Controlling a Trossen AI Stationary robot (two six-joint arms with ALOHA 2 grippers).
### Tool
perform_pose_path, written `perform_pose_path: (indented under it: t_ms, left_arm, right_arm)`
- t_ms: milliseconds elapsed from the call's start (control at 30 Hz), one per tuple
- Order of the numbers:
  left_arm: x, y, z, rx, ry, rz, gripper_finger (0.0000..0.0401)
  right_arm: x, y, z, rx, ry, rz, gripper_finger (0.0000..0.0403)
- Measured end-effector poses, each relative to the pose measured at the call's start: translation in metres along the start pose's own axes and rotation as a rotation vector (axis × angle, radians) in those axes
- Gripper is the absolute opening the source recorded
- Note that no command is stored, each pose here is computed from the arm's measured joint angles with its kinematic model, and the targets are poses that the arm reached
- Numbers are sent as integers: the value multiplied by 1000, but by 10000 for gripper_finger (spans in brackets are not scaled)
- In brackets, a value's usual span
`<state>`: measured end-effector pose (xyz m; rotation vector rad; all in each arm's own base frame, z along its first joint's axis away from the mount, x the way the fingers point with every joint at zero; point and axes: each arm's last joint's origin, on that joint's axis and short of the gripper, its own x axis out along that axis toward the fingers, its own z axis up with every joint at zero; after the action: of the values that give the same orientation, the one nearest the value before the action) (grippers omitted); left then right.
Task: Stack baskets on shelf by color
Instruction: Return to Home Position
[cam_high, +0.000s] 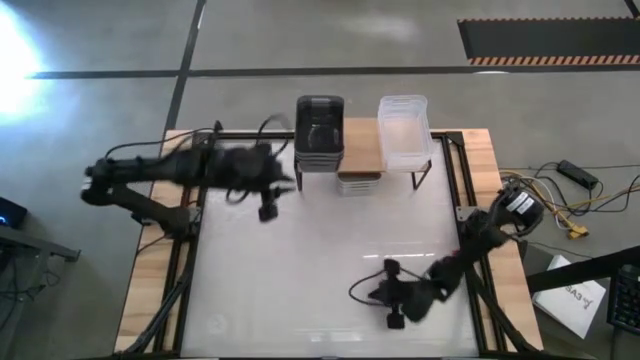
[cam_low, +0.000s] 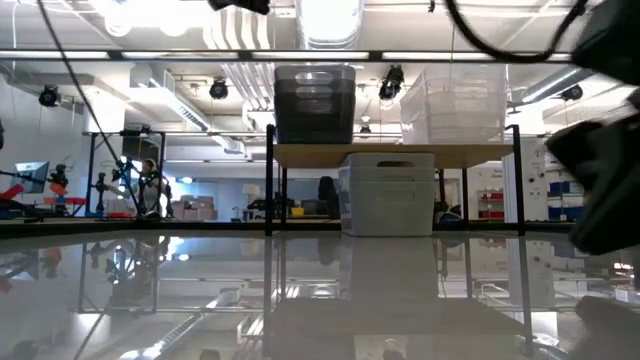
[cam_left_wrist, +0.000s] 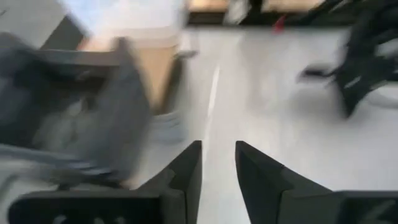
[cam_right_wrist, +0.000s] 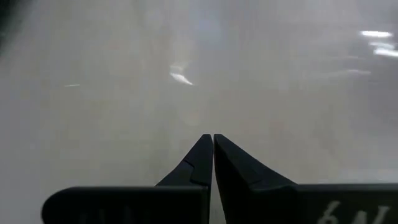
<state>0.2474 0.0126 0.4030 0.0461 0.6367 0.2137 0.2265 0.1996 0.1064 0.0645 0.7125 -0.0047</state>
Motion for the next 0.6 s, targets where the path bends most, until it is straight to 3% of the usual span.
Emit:
perform_pose_path:
  t_ms: [133, 300, 600]
  left_arm:
    - [6, -27, -49, -83, -184, -108, 61]
    - [16, -42, -102, -174, -333, -208, 42]
    - [18, -30, -154, -252, -463, -198, 18]
  right_arm:
    - [13, -32, 6, -14, -92, 157, 9]
    - [8, -77, 22, -28, -151, 148, 9]
    - [-66, -142, 56, -23, -454, 190, 9]
